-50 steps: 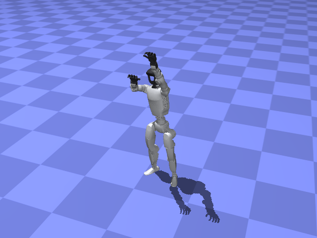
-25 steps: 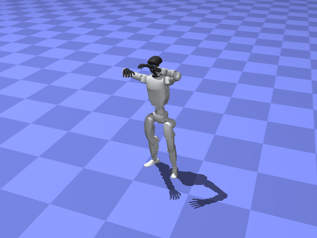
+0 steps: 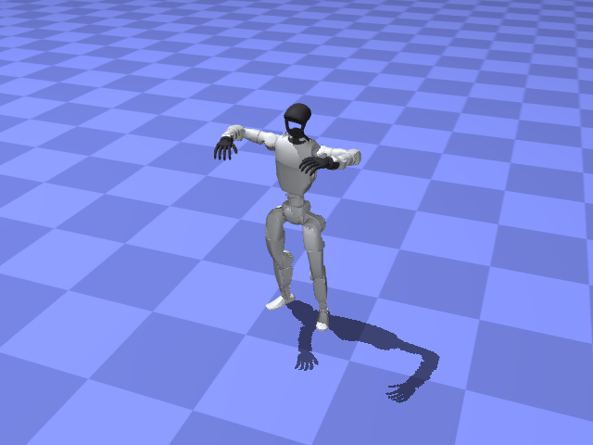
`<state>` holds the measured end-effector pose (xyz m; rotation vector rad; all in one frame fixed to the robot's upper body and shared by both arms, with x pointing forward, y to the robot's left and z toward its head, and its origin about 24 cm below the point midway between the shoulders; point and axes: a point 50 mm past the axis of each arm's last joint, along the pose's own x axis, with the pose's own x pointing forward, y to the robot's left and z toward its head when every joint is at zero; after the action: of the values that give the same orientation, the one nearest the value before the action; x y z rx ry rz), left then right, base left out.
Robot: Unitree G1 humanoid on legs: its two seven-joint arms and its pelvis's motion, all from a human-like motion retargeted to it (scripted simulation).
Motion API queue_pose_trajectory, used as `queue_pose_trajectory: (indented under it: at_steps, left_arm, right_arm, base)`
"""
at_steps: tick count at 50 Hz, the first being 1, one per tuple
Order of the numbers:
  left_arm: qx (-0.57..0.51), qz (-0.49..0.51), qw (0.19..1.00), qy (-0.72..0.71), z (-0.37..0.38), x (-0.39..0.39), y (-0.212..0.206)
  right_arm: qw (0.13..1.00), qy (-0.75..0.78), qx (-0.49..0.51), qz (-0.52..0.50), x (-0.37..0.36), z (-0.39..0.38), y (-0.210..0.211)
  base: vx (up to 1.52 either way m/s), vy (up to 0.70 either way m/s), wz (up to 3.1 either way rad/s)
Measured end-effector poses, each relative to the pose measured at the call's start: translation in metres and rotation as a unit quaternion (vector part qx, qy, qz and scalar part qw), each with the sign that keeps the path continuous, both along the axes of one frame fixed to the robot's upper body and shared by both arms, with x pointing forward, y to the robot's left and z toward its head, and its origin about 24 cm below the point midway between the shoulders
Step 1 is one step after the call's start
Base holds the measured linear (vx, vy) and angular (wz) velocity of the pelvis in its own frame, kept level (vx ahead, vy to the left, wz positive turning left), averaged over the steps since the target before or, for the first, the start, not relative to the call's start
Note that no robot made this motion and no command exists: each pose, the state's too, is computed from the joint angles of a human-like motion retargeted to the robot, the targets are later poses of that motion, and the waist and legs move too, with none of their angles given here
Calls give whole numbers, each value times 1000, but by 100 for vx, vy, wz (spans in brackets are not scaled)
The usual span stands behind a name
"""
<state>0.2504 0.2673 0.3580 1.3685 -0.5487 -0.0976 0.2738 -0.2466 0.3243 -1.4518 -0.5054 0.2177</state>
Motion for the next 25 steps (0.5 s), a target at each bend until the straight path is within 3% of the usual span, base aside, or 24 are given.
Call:
queue_pose_trajectory:
  at_steps: [11,25]
  left_arm:
    - [30,2,1000,-3,1,-10,-3]
    - [67,-20,997,-22,0,-4,-17]
  right_arm:
    - [998,21,34,-38,-14,-28,-26]
    - [999,1,11,-43,-29,-20,-27]
  base:
    - [-2,-1,20]
    - [0,0,0]
